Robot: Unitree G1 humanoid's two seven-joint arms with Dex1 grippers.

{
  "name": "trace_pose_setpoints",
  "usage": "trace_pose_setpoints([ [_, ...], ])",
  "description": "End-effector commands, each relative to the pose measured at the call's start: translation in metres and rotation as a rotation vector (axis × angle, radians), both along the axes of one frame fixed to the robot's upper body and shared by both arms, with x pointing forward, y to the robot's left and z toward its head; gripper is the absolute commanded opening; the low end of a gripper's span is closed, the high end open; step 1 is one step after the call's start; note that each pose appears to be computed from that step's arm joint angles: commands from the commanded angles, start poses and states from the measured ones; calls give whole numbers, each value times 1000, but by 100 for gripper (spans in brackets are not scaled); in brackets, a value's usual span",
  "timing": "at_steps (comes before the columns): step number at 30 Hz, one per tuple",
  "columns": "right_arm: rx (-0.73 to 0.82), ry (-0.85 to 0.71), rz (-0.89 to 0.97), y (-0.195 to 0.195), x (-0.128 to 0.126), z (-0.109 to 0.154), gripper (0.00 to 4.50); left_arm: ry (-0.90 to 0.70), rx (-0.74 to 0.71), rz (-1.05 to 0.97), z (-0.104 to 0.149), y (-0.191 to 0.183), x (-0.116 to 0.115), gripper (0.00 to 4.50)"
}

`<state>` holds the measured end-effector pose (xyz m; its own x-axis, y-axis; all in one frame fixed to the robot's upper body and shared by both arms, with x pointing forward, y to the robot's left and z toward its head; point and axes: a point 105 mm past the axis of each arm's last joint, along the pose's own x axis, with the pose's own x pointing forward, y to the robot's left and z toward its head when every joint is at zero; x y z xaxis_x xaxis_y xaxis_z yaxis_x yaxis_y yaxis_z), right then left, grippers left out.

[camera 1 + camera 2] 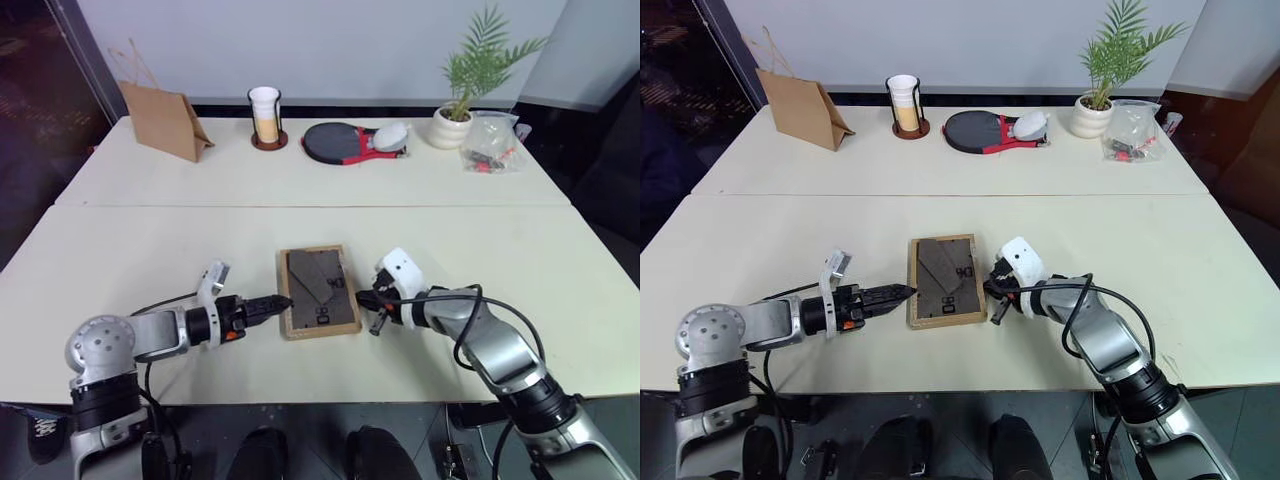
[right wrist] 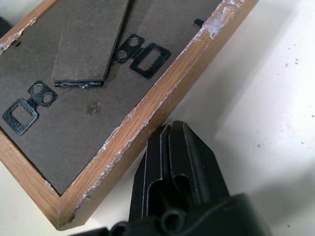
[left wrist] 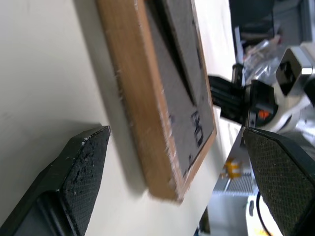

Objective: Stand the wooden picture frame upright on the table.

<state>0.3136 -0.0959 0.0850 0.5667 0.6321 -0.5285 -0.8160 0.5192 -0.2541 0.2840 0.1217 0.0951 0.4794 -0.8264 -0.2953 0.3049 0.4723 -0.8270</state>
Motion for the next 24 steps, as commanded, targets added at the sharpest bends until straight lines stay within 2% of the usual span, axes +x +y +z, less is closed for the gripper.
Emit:
trace_pose_setpoints([
  [1, 52, 25, 91, 22, -8, 4, 0, 71, 24, -4, -16, -10, -3, 442],
  [9, 96, 22, 133, 37, -8, 12, 0, 91, -20, -24, -19, -16, -10, 442],
  [12, 85, 14, 131, 35, -7, 12, 0, 90, -34, -21, -18, -12, -11, 356],
  [17, 63, 9, 107, 23, -5, 12, 0, 52, -108, -23, -3, -6, -9, 124],
  [18, 60, 6, 101, 20, -4, 12, 0, 41, -121, -31, 1, -6, -10, 102],
  [21, 51, -47, 65, 8, 4, 24, 0, 1, -175, -49, 13, -5, -13, 103],
  [24, 64, -127, 24, -6, 18, 52, 0, -46, -219, -67, 25, -6, -15, 103],
])
